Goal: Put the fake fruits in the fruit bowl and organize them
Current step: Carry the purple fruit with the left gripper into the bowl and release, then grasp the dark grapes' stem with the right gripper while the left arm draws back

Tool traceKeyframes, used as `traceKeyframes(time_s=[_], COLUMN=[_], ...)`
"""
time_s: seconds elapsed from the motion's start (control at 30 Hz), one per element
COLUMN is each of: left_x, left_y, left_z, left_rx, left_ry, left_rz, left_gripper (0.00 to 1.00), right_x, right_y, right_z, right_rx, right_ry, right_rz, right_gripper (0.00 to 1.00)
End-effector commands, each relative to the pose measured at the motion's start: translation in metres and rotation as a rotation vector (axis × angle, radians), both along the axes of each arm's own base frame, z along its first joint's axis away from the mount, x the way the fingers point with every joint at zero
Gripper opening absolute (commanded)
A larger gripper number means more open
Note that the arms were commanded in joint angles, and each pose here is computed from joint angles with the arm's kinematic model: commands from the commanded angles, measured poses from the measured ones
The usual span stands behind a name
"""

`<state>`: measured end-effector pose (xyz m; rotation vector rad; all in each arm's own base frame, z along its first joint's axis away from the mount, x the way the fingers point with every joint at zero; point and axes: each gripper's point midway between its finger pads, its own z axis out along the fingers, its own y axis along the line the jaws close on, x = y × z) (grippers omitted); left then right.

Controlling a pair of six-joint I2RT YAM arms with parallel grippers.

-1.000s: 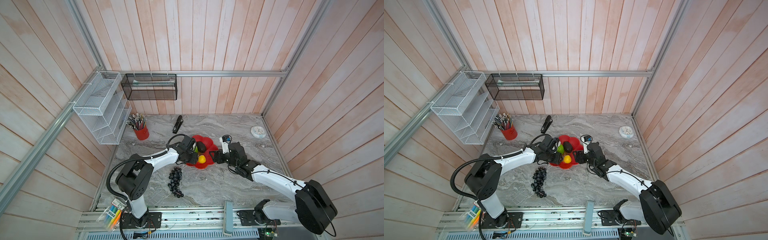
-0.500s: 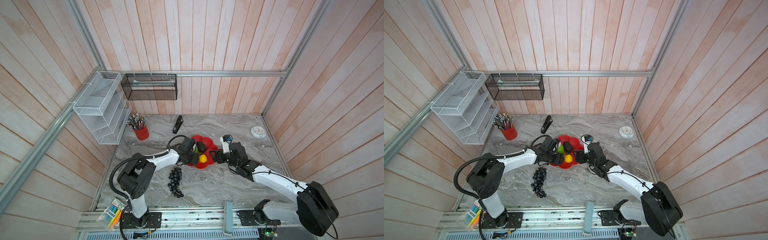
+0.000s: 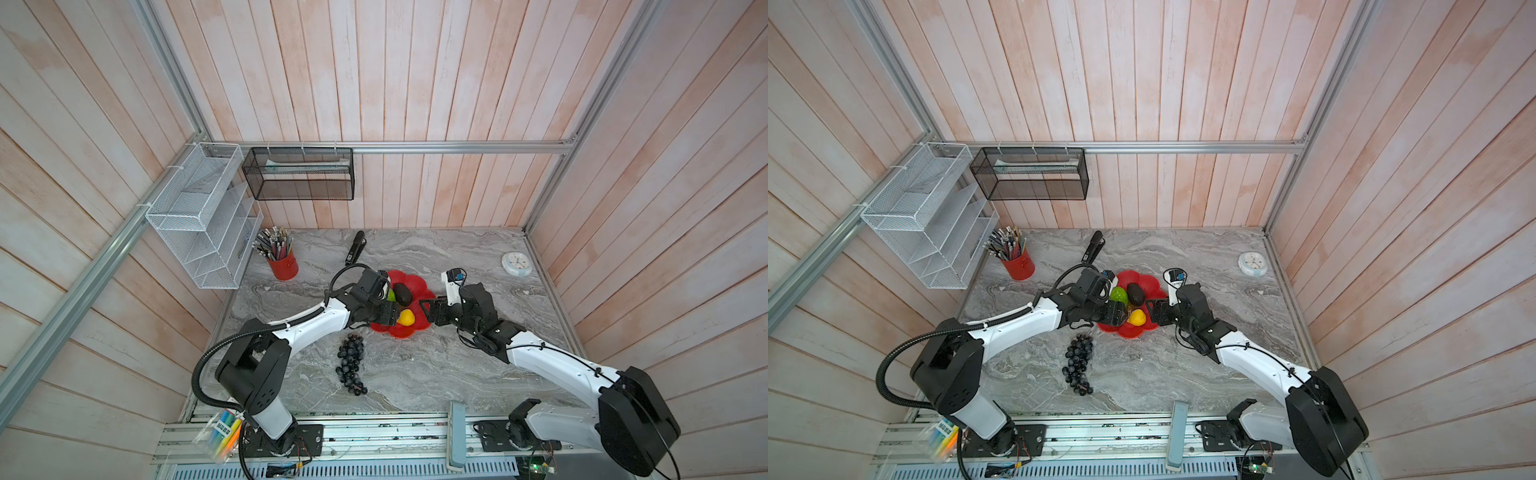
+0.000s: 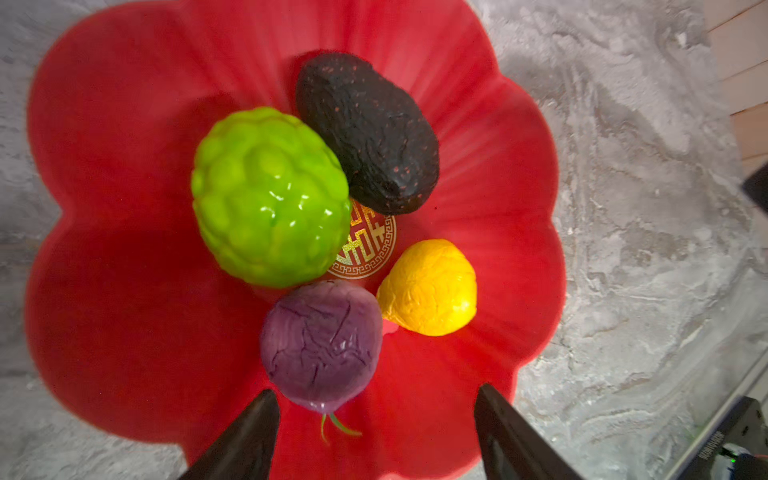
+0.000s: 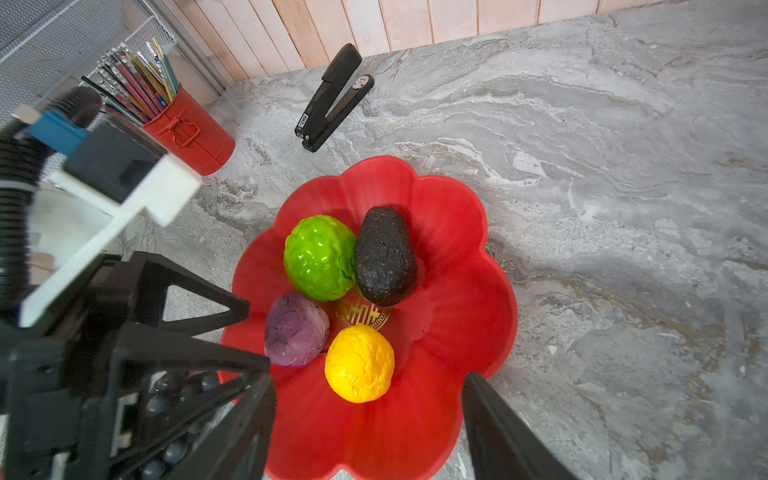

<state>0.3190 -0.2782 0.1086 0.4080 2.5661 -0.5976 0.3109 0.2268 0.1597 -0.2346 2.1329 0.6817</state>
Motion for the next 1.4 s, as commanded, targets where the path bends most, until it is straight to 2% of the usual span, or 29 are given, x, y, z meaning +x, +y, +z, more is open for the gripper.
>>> traceKeyframes(time_s=[0.0, 0.2, 0.37, 0.5, 0.6, 0.73, 0.9, 1.1, 1.37], left_x=[-0.012, -0.033, -0.041, -0.046, -0.052, -0.062, -0.073, -0.079, -0.076], left_y=[0.012, 0.039, 0.077, 0.118, 0.144, 0.173, 0.19, 0.195, 0.19], left_z=[0.012, 0.027, 0.019, 0.021, 0.028, 0.034, 0.036, 0.036, 0.036], left_rx=[-0.015, -0.043, -0.04, 0.005, 0.021, 0.036, 0.011, -0.075, -0.1], left_ry=[0.02, 0.015, 0.006, -0.051, -0.084, -0.104, -0.103, -0.104, -0.101], left_rz=[0.025, 0.104, 0.261, 0.432, 0.525, 0.627, 0.698, 0.734, 0.722], left_gripper=[0.76, 0.75, 0.73, 0.72, 0.74, 0.82, 0.83, 0.85, 0.85], right_x=[0.002, 0.0, -0.003, -0.009, -0.018, -0.031, -0.04, -0.052, -0.053], right_y=[0.008, 0.019, 0.044, 0.085, 0.122, 0.166, 0.206, 0.231, 0.231], right_z=[0.014, 0.004, 0.007, 0.009, 0.008, -0.006, -0.022, -0.059, -0.087], right_rx=[-0.01, -0.021, -0.044, -0.016, -0.061, -0.134, -0.14, -0.243, -0.298], right_ry=[-0.036, 0.0, 0.017, 0.08, 0.089, 0.11, 0.164, 0.216, 0.227], right_rz=[0.016, 0.048, 0.117, 0.249, 0.345, 0.469, 0.609, 0.735, 0.748], right_gripper=[0.7, 0.66, 0.59, 0.55, 0.55, 0.58, 0.59, 0.64, 0.68])
